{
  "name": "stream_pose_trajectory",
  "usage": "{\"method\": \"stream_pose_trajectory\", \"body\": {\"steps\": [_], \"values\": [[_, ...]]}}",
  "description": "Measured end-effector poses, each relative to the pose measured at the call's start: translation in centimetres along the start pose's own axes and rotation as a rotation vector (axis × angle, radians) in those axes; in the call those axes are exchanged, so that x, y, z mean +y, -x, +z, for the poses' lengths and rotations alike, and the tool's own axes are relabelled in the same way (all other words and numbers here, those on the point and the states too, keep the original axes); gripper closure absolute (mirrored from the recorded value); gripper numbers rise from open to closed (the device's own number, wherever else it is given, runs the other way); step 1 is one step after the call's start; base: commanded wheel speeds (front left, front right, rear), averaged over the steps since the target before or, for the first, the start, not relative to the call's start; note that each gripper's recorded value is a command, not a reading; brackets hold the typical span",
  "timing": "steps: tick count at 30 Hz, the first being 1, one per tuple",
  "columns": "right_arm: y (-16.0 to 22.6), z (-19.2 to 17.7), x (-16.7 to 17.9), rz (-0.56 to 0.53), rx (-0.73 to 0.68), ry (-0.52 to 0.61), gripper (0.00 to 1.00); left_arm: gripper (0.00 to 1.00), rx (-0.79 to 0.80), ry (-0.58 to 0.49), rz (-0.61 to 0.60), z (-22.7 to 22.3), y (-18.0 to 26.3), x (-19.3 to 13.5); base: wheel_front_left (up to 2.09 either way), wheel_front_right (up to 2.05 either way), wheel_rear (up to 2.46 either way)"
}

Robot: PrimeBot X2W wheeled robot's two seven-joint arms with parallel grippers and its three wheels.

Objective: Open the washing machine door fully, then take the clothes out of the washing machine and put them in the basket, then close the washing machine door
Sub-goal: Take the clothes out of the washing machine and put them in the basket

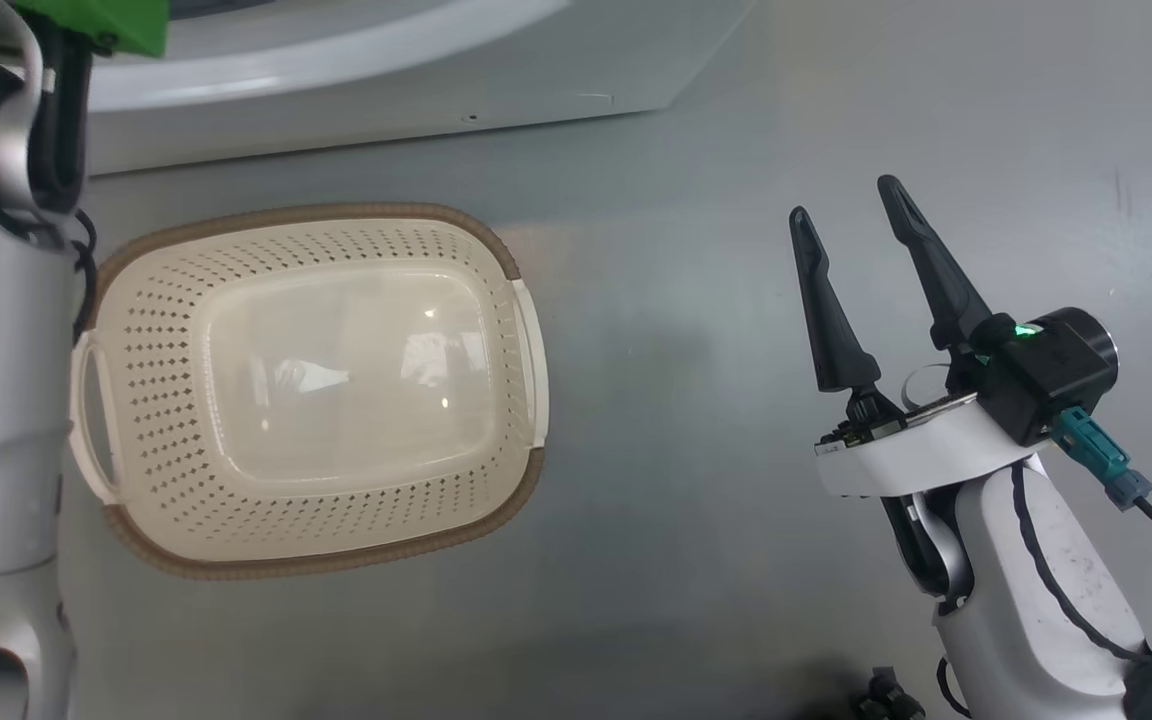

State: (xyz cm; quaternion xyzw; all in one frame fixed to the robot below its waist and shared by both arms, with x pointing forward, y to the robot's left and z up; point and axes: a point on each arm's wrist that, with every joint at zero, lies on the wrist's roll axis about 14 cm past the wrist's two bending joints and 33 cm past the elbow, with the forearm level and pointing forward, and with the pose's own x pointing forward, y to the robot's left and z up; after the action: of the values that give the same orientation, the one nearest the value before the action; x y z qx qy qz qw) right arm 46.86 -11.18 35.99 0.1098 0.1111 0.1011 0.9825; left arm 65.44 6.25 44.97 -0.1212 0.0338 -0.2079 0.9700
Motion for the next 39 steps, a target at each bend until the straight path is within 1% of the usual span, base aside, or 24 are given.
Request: {"method": "stream_pose_trajectory", "body": {"steps": [4, 8, 13, 17, 20, 25, 28, 29, 32, 35, 39], "values": [[0.4, 0.4, 0.7, 0.012, -0.004, -0.003, 0.00, 1.00, -0.105, -0.021, 0.011, 2.0, 1.9, -0.4, 0.00, 0.00, 0.00], [0.6, 0.8, 1.4, 0.031, -0.011, 0.007, 0.00, 1.00, -0.194, -0.060, 0.052, 3.6, 4.0, -0.3, 0.00, 0.00, 0.00], [1.1, 1.5, 2.4, 0.058, -0.023, 0.004, 0.00, 1.00, -0.253, -0.090, 0.112, 4.3, 7.2, -0.4, 0.00, 0.00, 0.00], [2.0, 1.8, 3.2, 0.072, -0.022, 0.007, 0.00, 1.00, -0.264, -0.115, 0.135, 5.2, 9.6, -1.3, 0.00, 0.00, 0.00], [2.5, 2.1, 3.6, 0.080, -0.026, 0.007, 0.00, 1.00, -0.292, -0.123, 0.160, 6.4, 11.0, -1.8, 0.00, 0.00, 0.00], [3.5, 2.7, 4.0, 0.083, -0.034, 0.010, 0.00, 1.00, -0.376, -0.141, 0.189, 9.7, 13.1, -2.5, 0.00, 0.00, 0.00], [4.1, 3.2, 4.3, 0.086, -0.042, 0.011, 0.00, 1.00, -0.465, -0.146, 0.190, 12.8, 14.4, -3.5, 0.00, 0.00, 0.00], [4.1, 3.2, 4.3, 0.086, -0.042, 0.011, 0.00, 1.00, -0.465, -0.146, 0.190, 12.8, 14.4, -3.5, 0.00, 0.00, 0.00], [4.6, 3.8, 4.6, 0.090, -0.055, 0.008, 0.00, 1.00, -0.544, -0.167, 0.180, 15.6, 15.8, -4.6, 0.00, 0.00, 0.00], [5.3, 4.2, 4.9, 0.092, -0.064, 0.011, 0.00, 1.00, -0.565, -0.174, 0.177, 16.4, 17.2, -5.4, 0.00, 0.00, 0.00], [6.1, 4.6, 5.2, 0.095, -0.073, 0.013, 0.00, 1.00, -0.554, -0.168, 0.172, 16.2, 18.8, -6.3, 0.00, 0.00, 0.00]]}}
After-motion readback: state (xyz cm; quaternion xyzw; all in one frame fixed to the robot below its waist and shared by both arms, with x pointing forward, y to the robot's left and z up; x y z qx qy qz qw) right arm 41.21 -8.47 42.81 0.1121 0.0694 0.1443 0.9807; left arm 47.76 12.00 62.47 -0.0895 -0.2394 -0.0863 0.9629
